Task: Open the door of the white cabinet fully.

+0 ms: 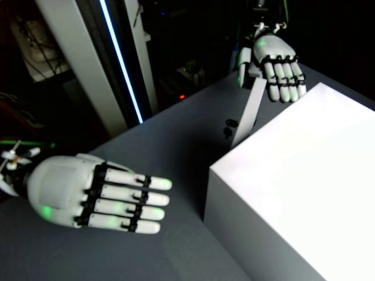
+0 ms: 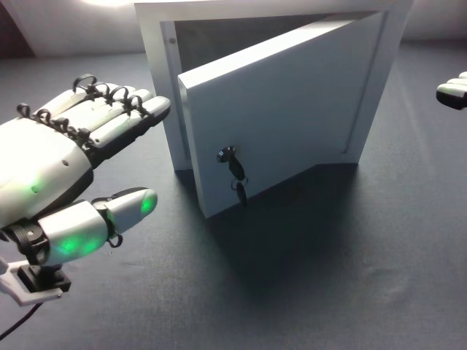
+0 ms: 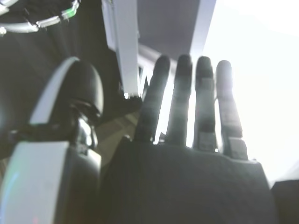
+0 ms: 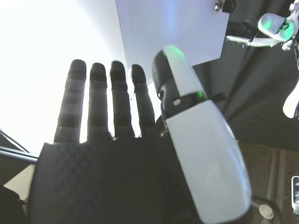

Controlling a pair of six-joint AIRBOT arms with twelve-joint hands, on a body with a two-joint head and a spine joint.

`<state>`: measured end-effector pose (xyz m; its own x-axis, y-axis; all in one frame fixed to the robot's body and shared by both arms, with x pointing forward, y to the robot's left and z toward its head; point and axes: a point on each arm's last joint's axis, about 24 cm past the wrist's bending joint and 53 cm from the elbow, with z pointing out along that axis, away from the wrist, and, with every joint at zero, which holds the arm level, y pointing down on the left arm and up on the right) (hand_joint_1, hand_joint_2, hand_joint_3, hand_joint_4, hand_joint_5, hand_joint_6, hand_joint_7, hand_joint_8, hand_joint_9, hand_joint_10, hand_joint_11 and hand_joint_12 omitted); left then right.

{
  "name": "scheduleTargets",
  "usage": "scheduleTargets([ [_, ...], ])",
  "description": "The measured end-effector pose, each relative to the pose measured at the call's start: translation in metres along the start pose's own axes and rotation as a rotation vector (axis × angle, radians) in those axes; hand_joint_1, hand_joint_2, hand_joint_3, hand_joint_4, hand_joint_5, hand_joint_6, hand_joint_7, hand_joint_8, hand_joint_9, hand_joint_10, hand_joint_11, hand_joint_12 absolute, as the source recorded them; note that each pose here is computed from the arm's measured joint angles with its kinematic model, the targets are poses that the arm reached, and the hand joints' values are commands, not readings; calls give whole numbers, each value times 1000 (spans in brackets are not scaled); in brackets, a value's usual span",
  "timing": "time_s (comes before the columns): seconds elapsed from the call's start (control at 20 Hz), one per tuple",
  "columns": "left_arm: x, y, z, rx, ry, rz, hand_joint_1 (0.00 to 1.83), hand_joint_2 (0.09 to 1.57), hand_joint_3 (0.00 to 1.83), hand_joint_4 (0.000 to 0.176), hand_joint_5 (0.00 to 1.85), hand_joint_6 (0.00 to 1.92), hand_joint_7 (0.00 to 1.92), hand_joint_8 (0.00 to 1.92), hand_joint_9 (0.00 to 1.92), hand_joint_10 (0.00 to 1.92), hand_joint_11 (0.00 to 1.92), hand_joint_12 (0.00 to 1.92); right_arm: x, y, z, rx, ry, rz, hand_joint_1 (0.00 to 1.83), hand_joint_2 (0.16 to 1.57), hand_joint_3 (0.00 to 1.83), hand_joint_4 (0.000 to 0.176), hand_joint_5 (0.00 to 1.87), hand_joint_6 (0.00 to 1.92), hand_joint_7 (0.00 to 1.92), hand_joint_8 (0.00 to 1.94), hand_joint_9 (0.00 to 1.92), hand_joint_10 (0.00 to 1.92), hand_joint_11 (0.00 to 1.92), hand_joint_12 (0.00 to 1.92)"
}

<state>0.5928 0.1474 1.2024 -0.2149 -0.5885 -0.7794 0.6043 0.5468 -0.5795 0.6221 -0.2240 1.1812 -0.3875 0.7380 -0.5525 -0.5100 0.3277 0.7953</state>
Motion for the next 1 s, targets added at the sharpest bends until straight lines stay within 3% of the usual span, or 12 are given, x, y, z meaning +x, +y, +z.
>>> scheduleTargets([
  [0.05,-1,-1,2,7,-1,1,0,1465,1,19,73,1,104,2,127,1,0,407,0,0,0,0,0,1,997,1365,0,0,283,3,265,4,203,2,188,26],
  [0.1,1,-2,4,12,2,1,0,1468,1,16,70,0,99,1,124,0,0,417,0,0,0,1,-1,2,990,1365,0,0,283,2,265,3,191,0,175,18],
  [0.15,1,-4,6,17,0,-7,0,1478,6,0,74,2,103,2,119,0,0,416,0,0,0,1,-1,2,733,1354,0,8,293,4,276,5,207,5,166,13],
  [0.2,2,-5,8,22,5,-3,0,1480,6,0,78,3,109,5,119,0,0,417,0,0,0,2,0,2,624,1349,0,30,299,4,272,2,195,1,141,4],
  [0.25,3,-7,9,33,10,0,0,1485,8,0,84,5,109,4,117,0,0,415,0,0,0,2,0,2,579,1348,1,37,295,1,259,0,178,0,121,1],
  [0.35,9,-10,12,42,17,-29,0,1485,3,0,91,4,82,2,86,1,0,439,0,0,0,1,0,2,598,1352,1,32,297,1,266,4,178,1,96,0],
  [0.45,15,-13,13,55,39,-29,0,1488,2,0,107,5,119,9,95,4,0,403,0,0,0,2,1,2,598,1356,3,19,276,0,259,1,178,2,104,7],
  [0.7,21,-22,14,88,60,-37,0,1496,0,0,115,2,167,3,146,6,0,452,0,-1,0,3,0,3,545,1351,0,27,282,1,271,1,195,3,127,17],
  [0.8,22,-24,15,97,67,-36,0,1488,0,0,104,1,131,2,126,3,0,429,0,-1,0,2,0,3,567,1359,1,14,281,0,276,2,195,2,115,11],
  [0.95,25,-28,16,108,81,-43,2,1491,2,0,103,3,125,7,103,2,0,318,0,-1,0,2,0,3,578,1358,0,15,291,4,284,4,197,4,124,15],
  [1.0,27,-30,17,117,84,-47,1,1491,1,0,109,5,128,7,103,2,0,315,0,-1,0,2,1,3,571,1344,0,27,292,4,266,0,196,3,152,27],
])
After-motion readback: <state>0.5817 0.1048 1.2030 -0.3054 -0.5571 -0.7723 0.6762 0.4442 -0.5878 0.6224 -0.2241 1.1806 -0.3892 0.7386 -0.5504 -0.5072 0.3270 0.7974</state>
